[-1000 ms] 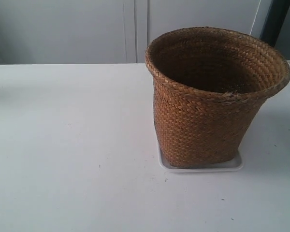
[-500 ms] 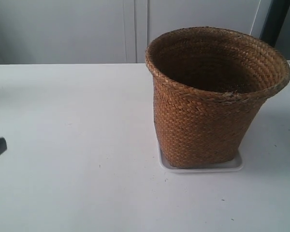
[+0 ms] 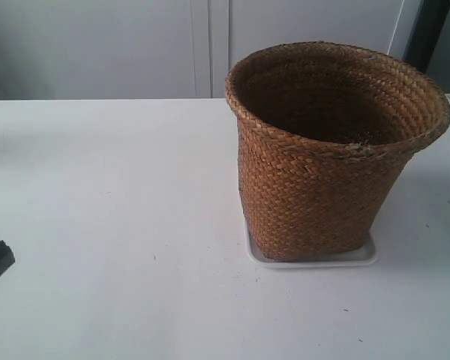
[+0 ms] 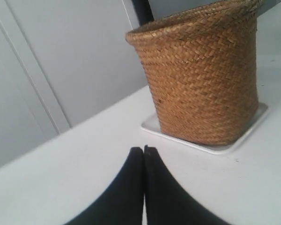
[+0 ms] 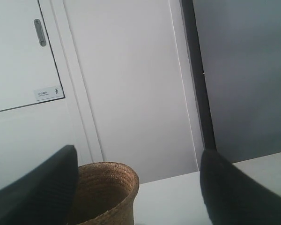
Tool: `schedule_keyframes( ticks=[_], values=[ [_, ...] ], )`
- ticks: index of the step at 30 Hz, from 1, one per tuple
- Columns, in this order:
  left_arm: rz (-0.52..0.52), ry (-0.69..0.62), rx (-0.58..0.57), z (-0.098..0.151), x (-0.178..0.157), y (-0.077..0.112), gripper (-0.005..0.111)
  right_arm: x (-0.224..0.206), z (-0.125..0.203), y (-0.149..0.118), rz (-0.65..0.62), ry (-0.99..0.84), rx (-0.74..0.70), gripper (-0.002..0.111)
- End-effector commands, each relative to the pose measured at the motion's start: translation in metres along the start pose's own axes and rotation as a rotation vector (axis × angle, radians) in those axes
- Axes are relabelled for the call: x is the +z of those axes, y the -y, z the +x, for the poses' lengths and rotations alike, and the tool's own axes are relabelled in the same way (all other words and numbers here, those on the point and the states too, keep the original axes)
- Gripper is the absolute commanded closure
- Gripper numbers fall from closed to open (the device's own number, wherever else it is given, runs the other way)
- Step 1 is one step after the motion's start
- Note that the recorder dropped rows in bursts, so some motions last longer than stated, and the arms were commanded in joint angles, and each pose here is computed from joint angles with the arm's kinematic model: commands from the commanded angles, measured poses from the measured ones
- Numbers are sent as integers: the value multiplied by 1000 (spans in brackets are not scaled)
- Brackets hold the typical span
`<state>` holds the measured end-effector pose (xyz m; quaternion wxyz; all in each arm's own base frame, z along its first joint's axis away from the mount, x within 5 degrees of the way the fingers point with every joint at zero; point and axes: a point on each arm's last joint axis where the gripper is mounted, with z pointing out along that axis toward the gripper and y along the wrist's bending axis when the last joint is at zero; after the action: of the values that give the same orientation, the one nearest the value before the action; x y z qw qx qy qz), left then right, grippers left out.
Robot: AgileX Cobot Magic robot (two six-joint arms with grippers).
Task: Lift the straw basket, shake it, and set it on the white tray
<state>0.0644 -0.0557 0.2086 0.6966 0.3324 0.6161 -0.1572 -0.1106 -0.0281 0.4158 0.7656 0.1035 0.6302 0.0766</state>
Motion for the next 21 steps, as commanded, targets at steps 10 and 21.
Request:
schedule_keyframes(
  ticks=[10, 21],
  values=[
    [110, -298, -245, 27, -5, 13, 107, 2, 1, 0, 11, -9, -4, 40],
    [-129, -375, -239, 37, -25, 1, 107, 2, 1, 0, 11, -11, -4, 40]
  ],
)
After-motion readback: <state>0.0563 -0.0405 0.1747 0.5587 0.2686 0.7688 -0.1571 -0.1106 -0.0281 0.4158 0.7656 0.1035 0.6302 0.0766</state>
